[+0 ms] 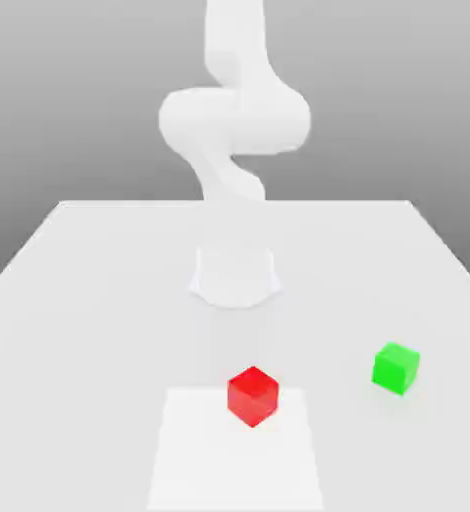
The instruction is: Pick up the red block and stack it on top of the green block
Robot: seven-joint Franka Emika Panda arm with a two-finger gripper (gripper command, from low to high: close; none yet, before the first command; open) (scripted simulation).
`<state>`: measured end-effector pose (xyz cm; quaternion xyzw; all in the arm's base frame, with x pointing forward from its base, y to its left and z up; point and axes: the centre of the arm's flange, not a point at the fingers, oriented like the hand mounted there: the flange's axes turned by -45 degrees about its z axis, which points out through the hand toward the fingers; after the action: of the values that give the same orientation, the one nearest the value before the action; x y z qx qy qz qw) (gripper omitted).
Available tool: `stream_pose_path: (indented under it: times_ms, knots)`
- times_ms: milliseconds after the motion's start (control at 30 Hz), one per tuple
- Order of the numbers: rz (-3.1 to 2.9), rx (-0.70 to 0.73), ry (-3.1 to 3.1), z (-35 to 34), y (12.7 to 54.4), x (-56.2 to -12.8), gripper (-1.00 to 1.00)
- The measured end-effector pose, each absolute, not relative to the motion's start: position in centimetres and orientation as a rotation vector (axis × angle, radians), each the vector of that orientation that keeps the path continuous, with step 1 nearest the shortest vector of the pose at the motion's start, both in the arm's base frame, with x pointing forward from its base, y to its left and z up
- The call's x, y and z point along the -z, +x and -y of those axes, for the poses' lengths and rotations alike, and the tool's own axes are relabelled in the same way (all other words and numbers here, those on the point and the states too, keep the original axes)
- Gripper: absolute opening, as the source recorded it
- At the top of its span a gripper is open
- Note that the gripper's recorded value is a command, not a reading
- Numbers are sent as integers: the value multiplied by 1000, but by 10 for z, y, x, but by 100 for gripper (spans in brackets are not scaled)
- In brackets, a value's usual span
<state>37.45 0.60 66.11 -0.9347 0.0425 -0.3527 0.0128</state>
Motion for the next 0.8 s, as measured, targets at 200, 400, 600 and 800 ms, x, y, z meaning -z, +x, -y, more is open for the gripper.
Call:
stream_pose_path:
  times_ms: [200,400,600,800]
  knots:
    - [-466,756,-2951,-16,421,-512,0]
    - [-826,406,-2946,-21,413,-361,0]
    - [-1217,41,-2889,-24,355,-214,0]
    - [-1258,1,-2878,-25,346,-152,0]
